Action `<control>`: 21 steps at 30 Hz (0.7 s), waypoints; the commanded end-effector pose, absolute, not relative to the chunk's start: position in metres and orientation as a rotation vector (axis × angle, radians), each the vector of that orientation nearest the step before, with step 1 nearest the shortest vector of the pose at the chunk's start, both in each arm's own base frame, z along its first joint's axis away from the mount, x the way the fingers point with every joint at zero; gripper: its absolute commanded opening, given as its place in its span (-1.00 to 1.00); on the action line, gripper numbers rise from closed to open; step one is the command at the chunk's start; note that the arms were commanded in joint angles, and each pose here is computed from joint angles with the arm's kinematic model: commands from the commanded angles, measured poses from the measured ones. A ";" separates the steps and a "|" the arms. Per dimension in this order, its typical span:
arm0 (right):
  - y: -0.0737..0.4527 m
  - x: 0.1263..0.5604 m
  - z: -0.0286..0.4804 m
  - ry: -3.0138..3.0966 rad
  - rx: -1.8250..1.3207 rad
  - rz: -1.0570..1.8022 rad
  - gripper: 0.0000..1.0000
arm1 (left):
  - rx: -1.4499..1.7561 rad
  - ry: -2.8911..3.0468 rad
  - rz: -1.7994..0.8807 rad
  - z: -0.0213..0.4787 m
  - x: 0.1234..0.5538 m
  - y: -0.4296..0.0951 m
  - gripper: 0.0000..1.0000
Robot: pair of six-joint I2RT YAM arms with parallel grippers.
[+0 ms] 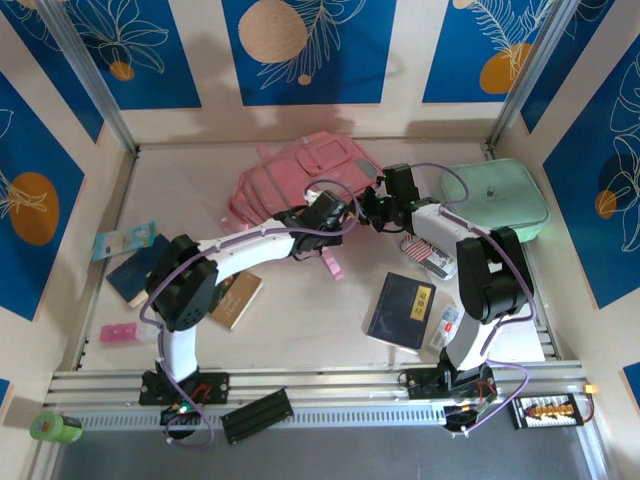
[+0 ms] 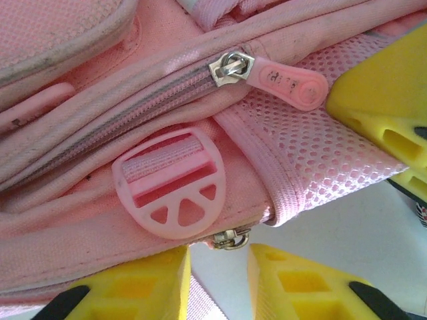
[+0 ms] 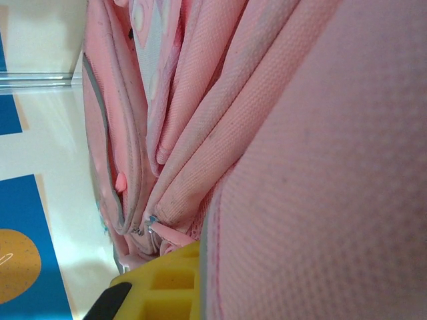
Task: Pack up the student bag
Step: Unzip the student bag at the top-center of the table.
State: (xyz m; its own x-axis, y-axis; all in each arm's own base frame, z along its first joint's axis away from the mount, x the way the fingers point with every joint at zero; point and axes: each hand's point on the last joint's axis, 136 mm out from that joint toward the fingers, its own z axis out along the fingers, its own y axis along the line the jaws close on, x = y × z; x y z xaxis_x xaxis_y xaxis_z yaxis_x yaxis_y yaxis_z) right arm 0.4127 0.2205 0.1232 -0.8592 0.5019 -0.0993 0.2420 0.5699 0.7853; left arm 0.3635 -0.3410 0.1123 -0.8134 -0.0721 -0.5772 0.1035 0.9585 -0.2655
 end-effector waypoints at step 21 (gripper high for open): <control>0.238 0.407 0.177 2.436 0.445 1.299 -0.97 | 0.096 2.450 -0.197 0.111 0.386 -0.339 -0.75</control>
State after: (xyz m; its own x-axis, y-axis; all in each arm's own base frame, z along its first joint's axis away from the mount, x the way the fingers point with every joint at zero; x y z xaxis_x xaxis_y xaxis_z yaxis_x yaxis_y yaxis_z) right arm 0.4137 0.2195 0.1256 -0.8607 0.4980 -0.1059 0.2396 0.5797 0.7788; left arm 0.3779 -0.3409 0.1018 -0.8005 0.0172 -0.5991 0.1288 0.9812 -0.1439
